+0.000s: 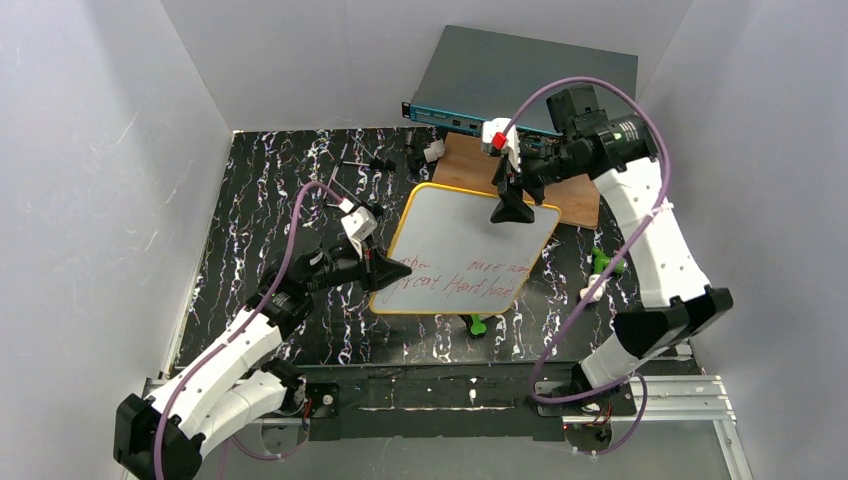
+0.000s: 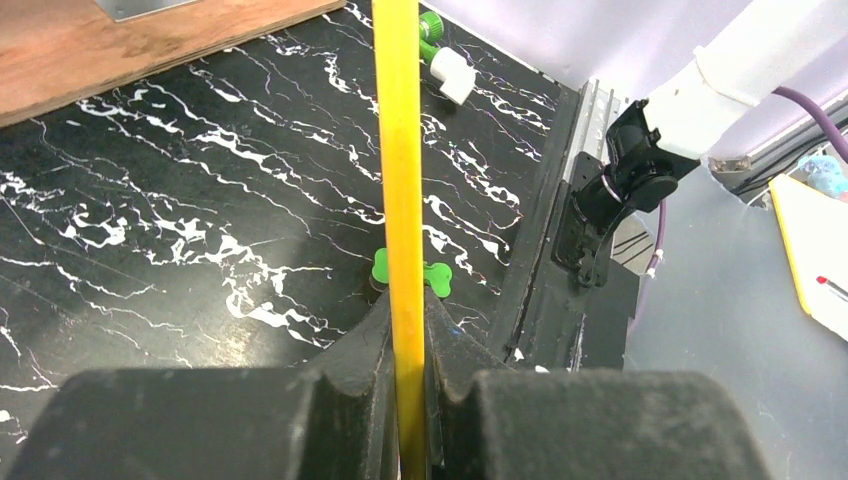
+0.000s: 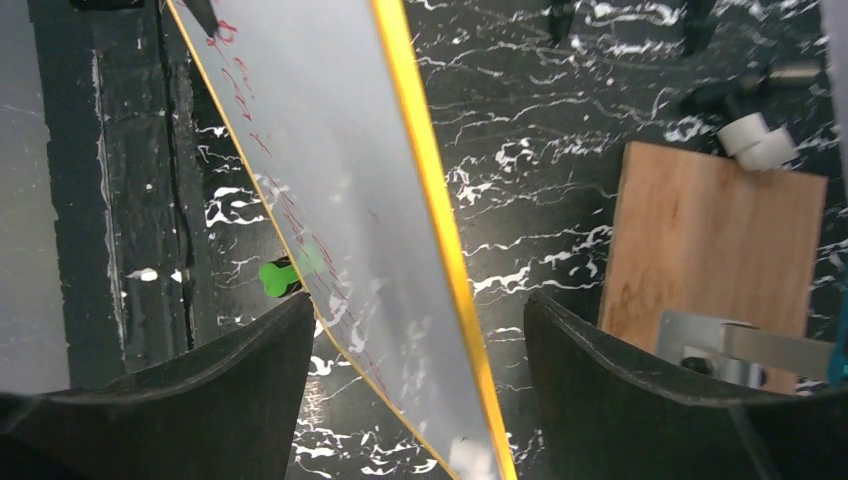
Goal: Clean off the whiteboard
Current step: Adjust the whiteboard.
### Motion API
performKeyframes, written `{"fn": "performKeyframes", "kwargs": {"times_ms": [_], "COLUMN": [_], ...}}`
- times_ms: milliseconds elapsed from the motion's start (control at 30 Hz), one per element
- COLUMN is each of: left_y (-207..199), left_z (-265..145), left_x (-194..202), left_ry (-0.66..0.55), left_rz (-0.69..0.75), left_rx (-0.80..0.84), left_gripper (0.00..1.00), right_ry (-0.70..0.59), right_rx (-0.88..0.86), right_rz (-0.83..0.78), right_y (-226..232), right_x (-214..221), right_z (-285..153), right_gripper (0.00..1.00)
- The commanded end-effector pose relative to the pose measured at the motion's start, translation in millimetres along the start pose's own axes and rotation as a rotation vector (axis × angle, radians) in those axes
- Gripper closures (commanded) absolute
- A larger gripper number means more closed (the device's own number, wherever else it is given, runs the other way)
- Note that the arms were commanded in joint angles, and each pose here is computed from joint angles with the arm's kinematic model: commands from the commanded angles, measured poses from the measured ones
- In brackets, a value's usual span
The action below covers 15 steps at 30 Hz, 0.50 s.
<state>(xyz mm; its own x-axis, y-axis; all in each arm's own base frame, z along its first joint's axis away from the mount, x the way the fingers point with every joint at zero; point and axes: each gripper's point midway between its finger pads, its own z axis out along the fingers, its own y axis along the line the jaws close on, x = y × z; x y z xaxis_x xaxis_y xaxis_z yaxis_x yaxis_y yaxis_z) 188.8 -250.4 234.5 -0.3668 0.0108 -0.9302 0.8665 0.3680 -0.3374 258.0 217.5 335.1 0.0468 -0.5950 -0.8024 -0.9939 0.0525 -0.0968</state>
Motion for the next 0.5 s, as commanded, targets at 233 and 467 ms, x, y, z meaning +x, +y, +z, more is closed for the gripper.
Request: {"fn": "performKeyframes", "kwargs": {"times_ms": [233,467], "left_y": [-8,4], "left_z": [6,15], "left_x": [-45,-47], "left_ry": [-0.096,-0.102], "left_rz": [0.203,0.197], "left_rx": [0.075,0.055], "left_gripper": [1.0,1.0], "right_ry": [0.007,0.065], "right_rx": [-0.224,-0.259], "right_rz": [0.123,0.139], "right_y": [17,20], "right_x": [27,45], "right_z": [26,28], "right_gripper": [0.35,0.99]}}
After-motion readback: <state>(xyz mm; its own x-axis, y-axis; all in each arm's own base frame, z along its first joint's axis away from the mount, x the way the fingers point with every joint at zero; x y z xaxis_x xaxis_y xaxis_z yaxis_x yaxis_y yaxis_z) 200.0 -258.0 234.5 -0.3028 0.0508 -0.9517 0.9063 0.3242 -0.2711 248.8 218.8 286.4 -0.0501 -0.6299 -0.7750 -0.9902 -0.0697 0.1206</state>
